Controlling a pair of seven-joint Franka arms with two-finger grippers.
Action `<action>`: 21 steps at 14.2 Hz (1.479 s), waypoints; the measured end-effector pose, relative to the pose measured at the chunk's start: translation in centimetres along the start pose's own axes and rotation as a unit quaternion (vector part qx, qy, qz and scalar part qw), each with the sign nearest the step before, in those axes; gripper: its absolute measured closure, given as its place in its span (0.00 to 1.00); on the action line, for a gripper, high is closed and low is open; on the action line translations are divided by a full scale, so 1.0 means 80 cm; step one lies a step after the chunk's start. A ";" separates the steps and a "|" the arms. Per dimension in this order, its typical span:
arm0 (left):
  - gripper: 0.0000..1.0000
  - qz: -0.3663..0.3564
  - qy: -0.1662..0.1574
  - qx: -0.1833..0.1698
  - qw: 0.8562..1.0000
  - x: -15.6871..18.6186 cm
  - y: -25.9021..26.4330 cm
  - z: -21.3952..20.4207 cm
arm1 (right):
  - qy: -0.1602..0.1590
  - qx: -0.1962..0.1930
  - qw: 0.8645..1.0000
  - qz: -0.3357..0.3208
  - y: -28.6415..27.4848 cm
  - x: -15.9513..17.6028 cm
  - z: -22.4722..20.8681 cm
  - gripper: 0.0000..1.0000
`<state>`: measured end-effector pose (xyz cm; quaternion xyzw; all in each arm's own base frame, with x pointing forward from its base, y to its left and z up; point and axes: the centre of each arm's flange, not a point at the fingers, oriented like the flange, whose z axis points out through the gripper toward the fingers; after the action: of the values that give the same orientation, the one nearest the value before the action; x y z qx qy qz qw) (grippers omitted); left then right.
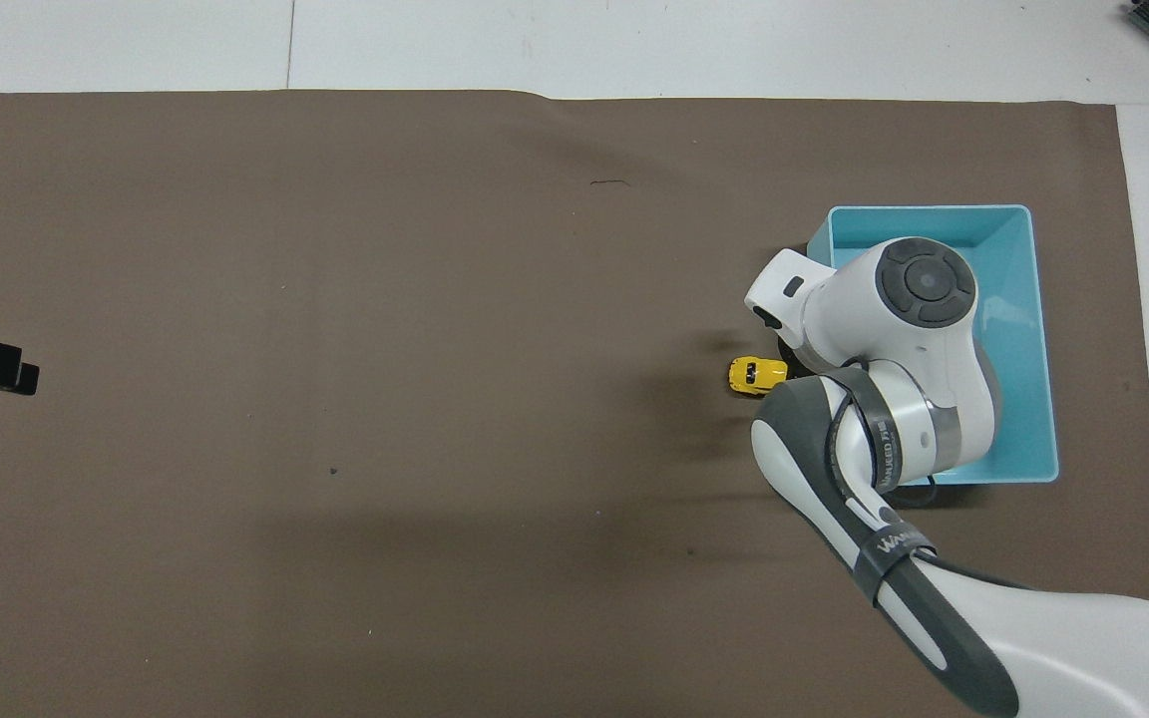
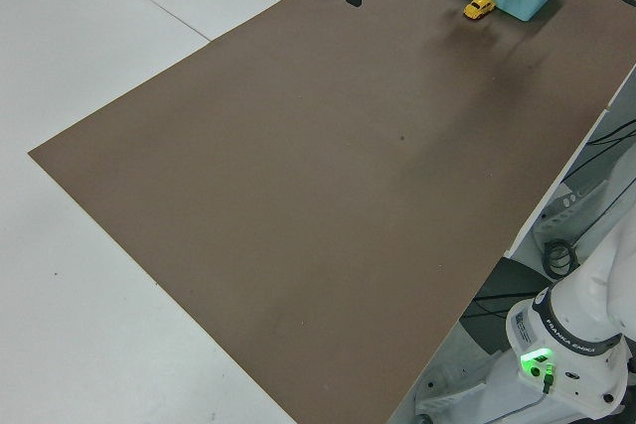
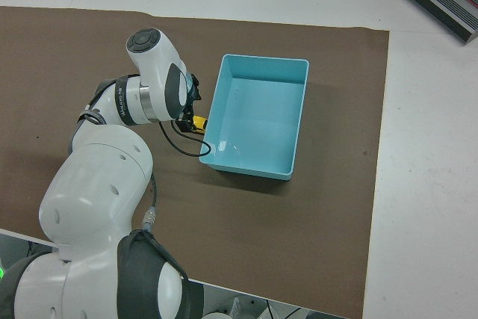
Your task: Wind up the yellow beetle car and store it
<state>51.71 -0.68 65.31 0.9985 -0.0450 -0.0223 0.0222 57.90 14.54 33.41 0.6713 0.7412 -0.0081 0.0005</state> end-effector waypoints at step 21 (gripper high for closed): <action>0.00 0.000 0.000 0.000 1.000 0.000 0.000 0.000 | 0.002 -0.014 1.000 0.001 -0.015 0.013 0.042 0.48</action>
<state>51.71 -0.65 65.31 0.9985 -0.0447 -0.0226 0.0223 56.61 15.43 30.06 0.6721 0.7404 0.0042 0.0082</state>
